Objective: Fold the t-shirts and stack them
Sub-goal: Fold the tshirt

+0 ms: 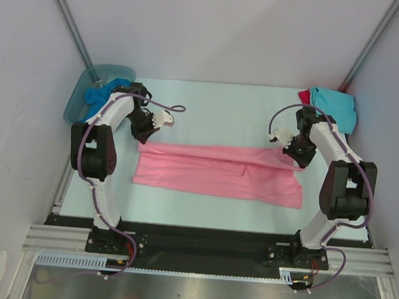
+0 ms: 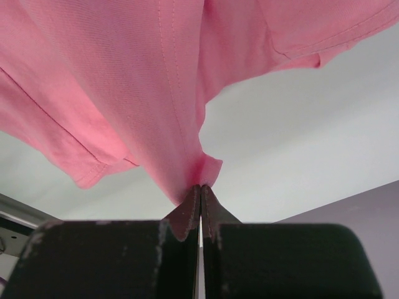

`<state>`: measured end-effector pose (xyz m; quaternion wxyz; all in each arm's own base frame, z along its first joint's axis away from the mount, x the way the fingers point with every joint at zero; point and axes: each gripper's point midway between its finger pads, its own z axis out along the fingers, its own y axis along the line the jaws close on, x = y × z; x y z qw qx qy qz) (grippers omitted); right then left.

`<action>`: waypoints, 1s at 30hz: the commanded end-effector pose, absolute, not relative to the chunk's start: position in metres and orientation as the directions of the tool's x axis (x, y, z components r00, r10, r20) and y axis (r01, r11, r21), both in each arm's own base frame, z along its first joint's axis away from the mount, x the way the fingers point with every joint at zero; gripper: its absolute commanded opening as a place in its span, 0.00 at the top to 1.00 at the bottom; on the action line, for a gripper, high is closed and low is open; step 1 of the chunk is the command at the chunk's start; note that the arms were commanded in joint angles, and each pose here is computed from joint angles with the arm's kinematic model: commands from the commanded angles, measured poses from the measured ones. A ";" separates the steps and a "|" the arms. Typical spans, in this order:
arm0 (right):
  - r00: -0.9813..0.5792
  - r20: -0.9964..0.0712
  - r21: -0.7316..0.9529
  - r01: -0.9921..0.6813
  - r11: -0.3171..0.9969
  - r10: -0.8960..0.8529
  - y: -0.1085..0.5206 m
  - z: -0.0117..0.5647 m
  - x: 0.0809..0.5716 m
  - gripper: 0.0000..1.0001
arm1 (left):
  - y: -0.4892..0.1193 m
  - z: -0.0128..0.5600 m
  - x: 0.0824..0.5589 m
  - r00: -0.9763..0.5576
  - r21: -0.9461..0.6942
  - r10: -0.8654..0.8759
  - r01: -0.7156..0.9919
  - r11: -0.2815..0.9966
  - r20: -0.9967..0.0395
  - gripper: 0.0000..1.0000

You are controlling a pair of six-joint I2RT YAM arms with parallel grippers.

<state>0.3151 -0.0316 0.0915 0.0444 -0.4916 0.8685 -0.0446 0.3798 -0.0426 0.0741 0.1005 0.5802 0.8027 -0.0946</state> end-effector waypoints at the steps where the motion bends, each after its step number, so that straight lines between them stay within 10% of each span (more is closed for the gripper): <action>1: -0.504 -0.024 -0.165 -0.850 0.501 -0.863 -0.037 0.104 0.312 1.00 | -0.044 0.075 0.376 -0.269 -0.042 0.925 0.963 0.268 -0.270 1.00; 30: -0.489 0.034 -0.153 -0.865 0.479 -0.872 -0.046 0.089 0.300 1.00 | -0.033 0.055 0.359 -0.229 -0.092 0.958 0.972 0.216 -0.175 1.00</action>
